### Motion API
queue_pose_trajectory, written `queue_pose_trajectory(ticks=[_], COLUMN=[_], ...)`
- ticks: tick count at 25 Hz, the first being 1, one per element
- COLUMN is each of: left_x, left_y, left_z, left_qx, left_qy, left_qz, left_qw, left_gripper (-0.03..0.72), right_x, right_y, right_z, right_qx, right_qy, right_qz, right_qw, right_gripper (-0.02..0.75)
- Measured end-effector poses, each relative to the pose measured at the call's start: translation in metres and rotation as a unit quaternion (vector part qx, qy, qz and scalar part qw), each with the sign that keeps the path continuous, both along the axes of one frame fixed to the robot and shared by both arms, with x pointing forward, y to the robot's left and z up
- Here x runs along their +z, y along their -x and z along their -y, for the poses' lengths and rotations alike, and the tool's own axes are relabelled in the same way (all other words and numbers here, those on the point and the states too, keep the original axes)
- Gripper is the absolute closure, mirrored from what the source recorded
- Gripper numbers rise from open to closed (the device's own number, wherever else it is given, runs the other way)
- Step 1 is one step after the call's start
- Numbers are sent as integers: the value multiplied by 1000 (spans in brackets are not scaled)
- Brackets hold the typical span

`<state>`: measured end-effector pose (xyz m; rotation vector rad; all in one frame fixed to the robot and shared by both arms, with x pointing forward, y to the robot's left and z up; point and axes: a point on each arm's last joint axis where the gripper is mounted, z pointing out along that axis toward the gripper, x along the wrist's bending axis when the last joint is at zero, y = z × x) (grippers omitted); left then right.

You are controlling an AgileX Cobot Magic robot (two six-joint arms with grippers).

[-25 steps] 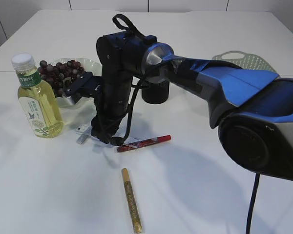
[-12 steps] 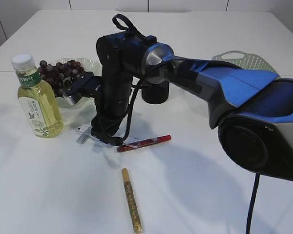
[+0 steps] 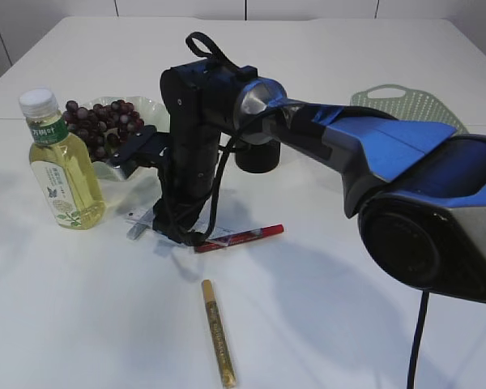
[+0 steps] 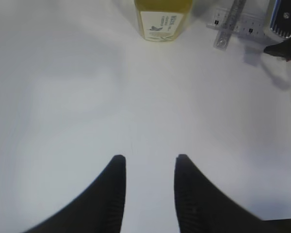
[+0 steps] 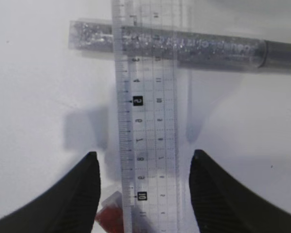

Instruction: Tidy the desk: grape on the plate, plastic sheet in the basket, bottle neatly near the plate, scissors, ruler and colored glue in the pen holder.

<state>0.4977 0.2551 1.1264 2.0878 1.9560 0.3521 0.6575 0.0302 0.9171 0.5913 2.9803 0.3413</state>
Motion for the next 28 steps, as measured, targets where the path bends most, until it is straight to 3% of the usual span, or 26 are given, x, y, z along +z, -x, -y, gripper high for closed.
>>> queue_pose_trajectory(ticks=[10, 28], left_x=[0, 0], left_y=[0, 0], left_z=[0, 0], left_qx=[0, 0], left_qy=[0, 0], left_qz=[0, 0], left_qw=[1000, 1000], left_gripper=[442, 442], right_x=[0, 0], right_y=[0, 0], right_z=[0, 0], right_qx=[0, 0], right_qy=[1, 1], right_qz=[1, 1], right_qw=[1000, 1000], right_gripper=[284, 383])
